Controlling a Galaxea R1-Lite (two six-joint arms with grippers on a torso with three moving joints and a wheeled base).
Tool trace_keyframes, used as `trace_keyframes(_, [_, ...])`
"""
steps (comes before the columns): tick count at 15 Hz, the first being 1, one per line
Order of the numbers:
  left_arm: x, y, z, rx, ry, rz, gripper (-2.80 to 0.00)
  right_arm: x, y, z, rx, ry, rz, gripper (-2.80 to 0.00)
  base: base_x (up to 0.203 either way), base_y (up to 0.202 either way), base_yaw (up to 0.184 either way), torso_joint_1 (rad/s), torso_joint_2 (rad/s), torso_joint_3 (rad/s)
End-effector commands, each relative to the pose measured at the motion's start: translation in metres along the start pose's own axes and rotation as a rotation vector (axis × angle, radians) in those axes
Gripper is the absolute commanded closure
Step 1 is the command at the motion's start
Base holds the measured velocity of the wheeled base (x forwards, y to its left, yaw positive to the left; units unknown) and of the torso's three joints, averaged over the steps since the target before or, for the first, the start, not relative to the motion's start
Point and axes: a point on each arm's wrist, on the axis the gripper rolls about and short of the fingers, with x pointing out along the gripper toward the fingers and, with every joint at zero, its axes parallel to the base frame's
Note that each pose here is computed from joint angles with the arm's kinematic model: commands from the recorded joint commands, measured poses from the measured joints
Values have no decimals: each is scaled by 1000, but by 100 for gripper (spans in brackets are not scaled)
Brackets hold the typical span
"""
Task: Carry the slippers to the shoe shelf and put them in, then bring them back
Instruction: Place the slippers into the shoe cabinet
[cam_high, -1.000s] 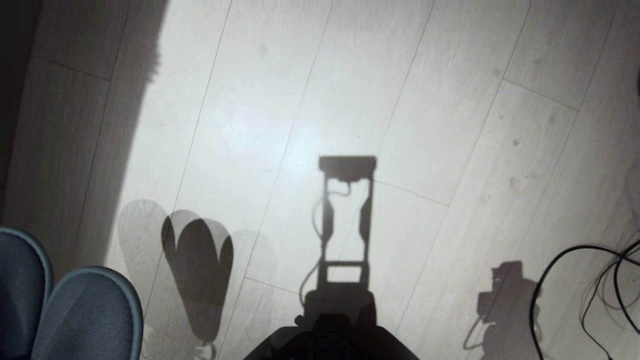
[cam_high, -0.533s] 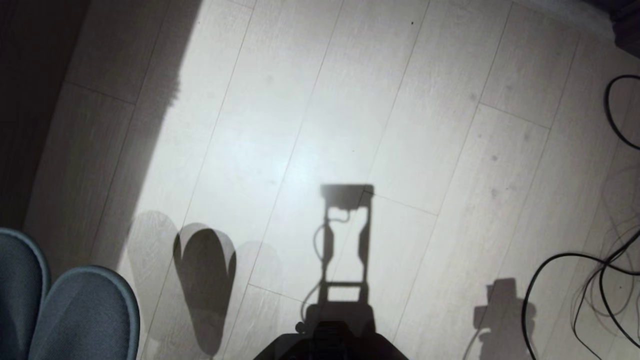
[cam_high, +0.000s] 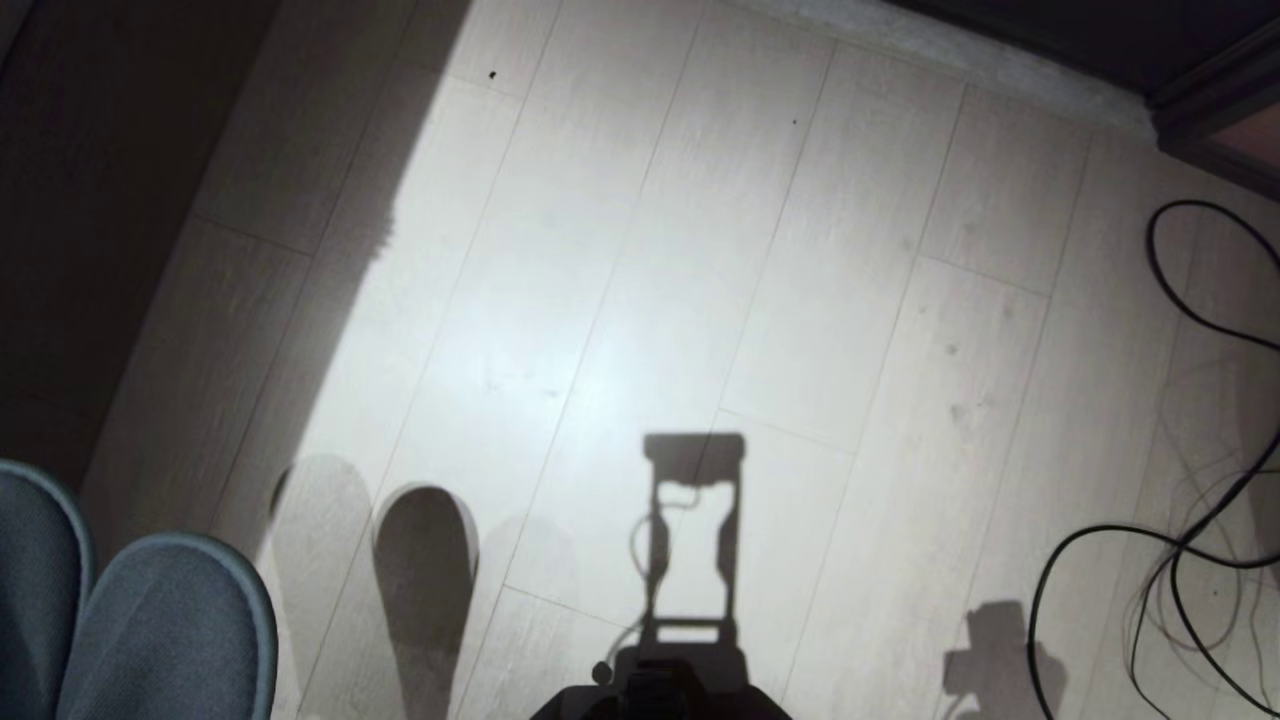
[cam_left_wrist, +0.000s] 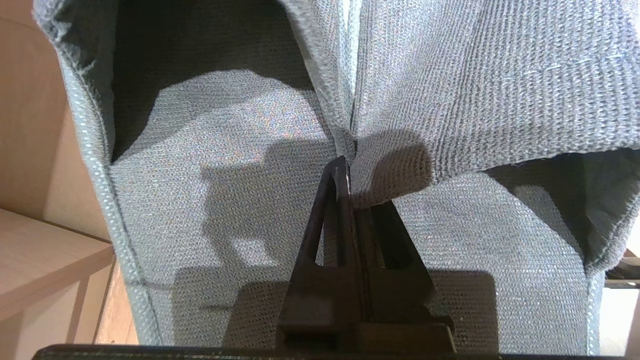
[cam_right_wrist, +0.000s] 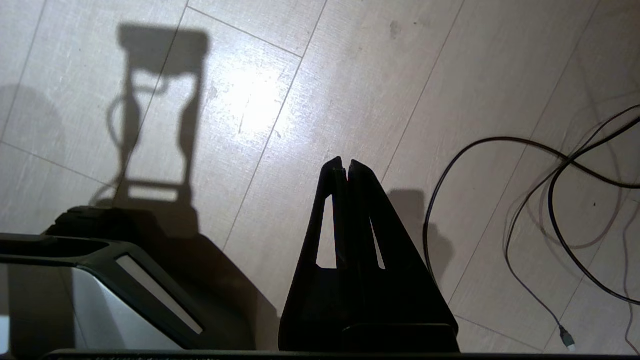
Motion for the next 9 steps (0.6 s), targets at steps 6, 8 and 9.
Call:
trace_keyframes(6, [1,0,-2,0,7,-2,0,0,0,0,-2,3,0,0,0,0,0,4,3,203])
trace_keyframes(8, [1,0,-2,0,7,-1,0,0,0,0,-3,1,-2,0,0,0,0,4,4,206])
trace_keyframes(9, [1,0,-1,0,6,-1,0,0,0,0,-3,1,-2,0,0,0,0,0,3,203])
